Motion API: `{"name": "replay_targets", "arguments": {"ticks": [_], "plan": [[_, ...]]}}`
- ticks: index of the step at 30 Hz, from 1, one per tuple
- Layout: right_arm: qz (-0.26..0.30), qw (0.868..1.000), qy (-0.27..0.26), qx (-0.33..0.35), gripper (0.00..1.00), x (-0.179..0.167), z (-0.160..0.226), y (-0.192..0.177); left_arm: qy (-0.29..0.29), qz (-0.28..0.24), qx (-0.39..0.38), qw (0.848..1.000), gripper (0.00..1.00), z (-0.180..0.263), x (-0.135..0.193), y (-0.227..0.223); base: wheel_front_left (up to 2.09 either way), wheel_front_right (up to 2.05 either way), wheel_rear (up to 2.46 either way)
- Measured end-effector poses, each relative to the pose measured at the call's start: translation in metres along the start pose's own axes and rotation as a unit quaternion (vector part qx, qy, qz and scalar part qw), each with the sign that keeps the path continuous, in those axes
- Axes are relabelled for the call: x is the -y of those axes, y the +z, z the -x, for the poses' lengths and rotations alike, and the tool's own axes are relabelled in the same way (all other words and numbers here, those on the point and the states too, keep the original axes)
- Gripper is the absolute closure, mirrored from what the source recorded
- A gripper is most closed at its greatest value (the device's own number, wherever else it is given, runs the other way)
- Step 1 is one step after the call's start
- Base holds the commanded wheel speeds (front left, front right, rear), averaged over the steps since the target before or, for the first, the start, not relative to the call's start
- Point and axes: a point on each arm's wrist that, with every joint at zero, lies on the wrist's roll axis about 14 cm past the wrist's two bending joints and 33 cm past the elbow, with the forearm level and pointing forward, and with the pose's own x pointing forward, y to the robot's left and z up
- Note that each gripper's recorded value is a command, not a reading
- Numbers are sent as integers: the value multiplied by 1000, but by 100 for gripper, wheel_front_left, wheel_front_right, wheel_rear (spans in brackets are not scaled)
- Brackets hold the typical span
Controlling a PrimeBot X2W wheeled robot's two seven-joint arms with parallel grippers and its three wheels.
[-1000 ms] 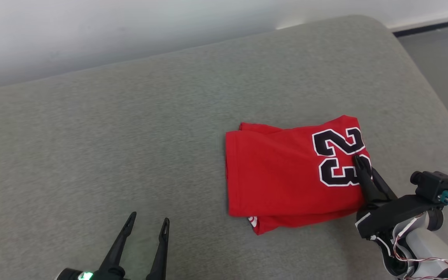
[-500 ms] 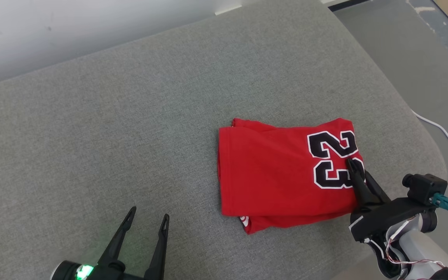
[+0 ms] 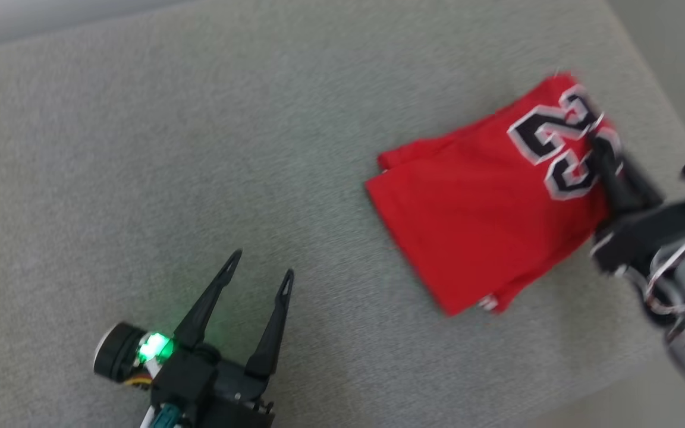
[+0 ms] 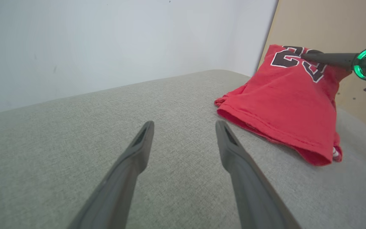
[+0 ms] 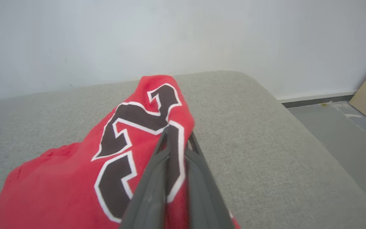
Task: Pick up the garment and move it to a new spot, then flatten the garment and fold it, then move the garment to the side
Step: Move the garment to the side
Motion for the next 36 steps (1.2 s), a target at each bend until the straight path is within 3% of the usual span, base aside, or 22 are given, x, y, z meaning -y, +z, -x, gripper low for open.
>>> {"name": "replay_targets", "arguments": {"ticks": [8, 18, 26, 31, 36], "plan": [[73, 997, 22, 18, 100, 21, -67, 33, -1, -3, 18, 1000, 0, -15, -15, -9, 0, 0, 0], [93, 995, -40, 4, 100, 78, -118, 25, 8, 2, 41, 999, 0, -22, -31, -16, 0, 0, 0], [107, 988, -109, 0, 100, 128, -123, 23, 15, 10, 53, 998, 0, -25, -36, -20, 0, 0, 0], [123, 982, -142, 13, 100, 151, -111, 40, 12, 5, 63, 998, 0, -28, -36, -15, 0, 0, 0], [131, 978, -160, -3, 100, 164, -100, 32, 11, 0, 65, 998, 0, -27, -36, -12, 0, 0, 0]]}}
